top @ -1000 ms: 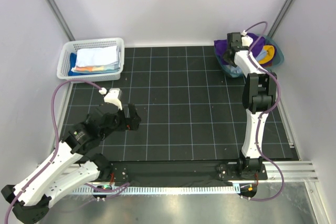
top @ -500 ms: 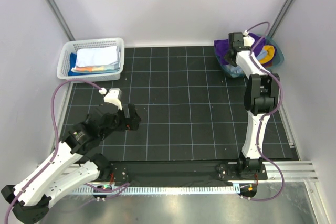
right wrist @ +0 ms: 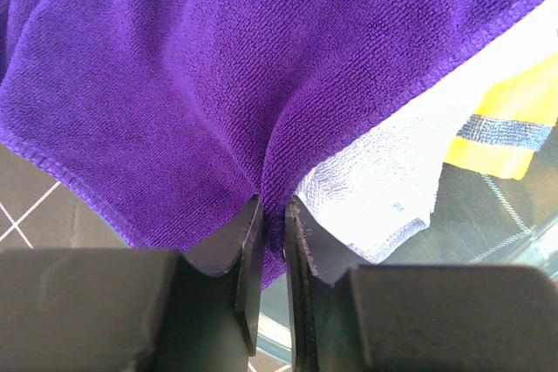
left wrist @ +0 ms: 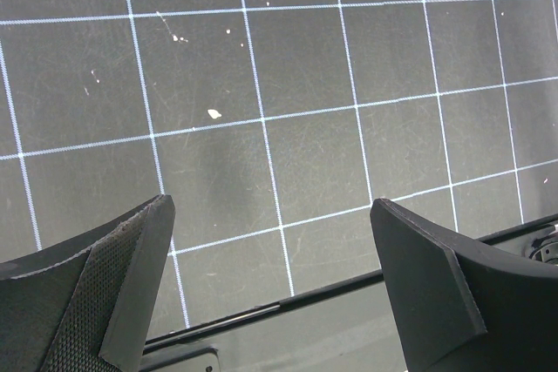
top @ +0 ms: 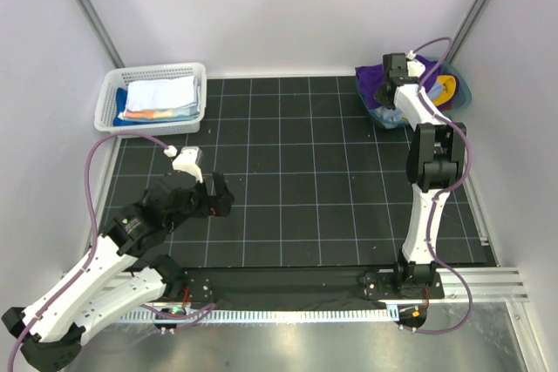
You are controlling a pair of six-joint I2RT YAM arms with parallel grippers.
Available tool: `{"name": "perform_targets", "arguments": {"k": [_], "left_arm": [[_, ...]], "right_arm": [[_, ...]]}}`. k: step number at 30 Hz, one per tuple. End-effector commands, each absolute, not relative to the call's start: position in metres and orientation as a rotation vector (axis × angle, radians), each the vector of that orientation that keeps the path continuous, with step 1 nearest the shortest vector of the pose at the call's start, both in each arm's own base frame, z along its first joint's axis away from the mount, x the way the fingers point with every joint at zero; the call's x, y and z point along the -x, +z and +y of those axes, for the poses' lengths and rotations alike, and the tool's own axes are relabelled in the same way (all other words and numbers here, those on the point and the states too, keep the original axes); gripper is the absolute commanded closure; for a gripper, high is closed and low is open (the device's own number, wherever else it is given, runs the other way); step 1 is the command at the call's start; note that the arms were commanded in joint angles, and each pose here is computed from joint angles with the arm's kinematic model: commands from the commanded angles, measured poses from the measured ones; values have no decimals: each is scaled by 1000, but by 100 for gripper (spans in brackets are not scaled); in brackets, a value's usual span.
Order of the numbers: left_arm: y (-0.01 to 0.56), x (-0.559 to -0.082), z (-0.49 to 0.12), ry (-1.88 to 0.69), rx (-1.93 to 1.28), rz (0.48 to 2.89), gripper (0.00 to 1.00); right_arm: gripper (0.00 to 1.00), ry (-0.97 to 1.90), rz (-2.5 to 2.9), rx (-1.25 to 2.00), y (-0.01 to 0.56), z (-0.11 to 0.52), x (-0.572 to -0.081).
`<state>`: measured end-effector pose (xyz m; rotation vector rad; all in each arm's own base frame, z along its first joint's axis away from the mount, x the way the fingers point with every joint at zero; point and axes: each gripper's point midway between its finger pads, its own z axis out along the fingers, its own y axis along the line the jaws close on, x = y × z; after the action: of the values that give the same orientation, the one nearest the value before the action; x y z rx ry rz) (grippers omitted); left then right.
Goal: Fold and stack the towels
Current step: Grab crumpled towel
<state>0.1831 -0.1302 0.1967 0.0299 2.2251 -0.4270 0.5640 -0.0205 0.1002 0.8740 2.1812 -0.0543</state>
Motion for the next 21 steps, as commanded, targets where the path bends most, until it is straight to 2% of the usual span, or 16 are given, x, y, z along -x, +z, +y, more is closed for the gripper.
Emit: {"name": "perform_targets", "arguments": {"k": [1, 11, 21], "left_arm": [[202, -186, -129, -424, -17, 2196, 0], [203, -187, -128, -425, -14, 2191, 0], [205, -187, -126, -424, -6, 2182, 0]], "right_arm": [[80, 7, 2073, -872, 153, -22, -568], [97, 52, 1964, -836, 223, -23, -572], [99, 198, 1864, -760, 300, -6, -559]]}}
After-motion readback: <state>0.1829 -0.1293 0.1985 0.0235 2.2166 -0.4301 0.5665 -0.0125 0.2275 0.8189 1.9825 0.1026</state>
